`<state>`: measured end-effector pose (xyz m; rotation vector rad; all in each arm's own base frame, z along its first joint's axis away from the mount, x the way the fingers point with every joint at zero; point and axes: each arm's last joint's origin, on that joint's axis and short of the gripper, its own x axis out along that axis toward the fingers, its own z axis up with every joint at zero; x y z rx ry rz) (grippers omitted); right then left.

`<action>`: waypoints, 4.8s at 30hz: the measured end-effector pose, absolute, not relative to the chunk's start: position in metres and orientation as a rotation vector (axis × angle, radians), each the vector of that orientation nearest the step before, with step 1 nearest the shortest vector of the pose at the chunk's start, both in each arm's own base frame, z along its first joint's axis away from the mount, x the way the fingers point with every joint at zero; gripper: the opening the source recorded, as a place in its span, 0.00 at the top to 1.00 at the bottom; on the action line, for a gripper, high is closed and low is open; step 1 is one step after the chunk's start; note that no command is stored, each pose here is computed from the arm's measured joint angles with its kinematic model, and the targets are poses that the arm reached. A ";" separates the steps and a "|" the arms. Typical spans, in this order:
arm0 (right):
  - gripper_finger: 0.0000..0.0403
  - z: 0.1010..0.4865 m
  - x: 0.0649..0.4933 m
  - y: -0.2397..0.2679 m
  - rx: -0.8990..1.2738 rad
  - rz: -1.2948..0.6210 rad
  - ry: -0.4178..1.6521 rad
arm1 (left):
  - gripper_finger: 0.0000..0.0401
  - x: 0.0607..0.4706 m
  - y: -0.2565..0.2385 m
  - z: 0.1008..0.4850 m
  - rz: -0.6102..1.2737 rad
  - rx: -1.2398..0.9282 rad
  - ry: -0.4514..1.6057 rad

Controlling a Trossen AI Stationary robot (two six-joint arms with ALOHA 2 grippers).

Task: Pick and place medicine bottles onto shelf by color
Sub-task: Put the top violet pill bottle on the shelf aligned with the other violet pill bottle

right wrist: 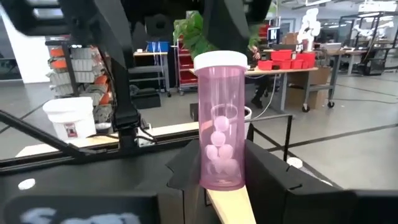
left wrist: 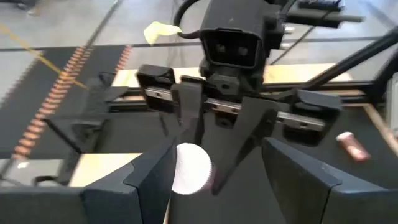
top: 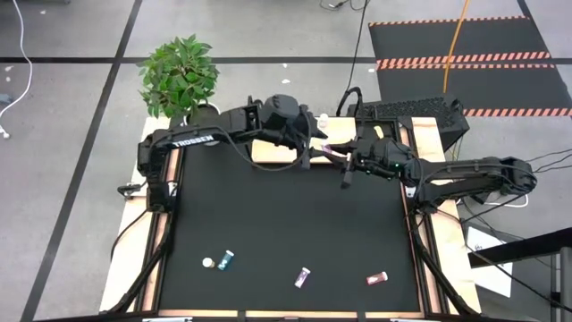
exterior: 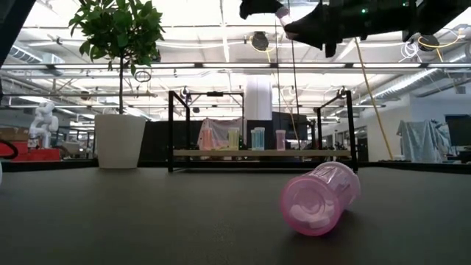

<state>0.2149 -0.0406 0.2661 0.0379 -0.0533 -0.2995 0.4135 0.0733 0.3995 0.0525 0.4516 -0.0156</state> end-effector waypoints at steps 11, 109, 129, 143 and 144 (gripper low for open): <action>0.75 0.273 0.215 -0.041 0.034 -0.297 -0.110 | 0.41 0.414 0.080 0.402 0.140 0.104 0.436; 0.36 0.269 0.180 -0.038 0.143 -0.661 0.048 | 0.70 0.467 0.236 0.224 0.198 0.122 0.651; 0.36 0.270 0.180 -0.038 0.148 -0.660 0.042 | 0.70 0.468 0.238 0.213 0.177 0.104 0.668; 0.36 0.270 0.180 -0.038 0.148 -0.660 0.041 | 0.70 0.471 0.229 0.212 0.145 0.124 0.690; 0.36 0.270 0.180 -0.038 0.148 -0.660 0.041 | 0.70 0.471 0.228 0.212 0.145 0.123 0.691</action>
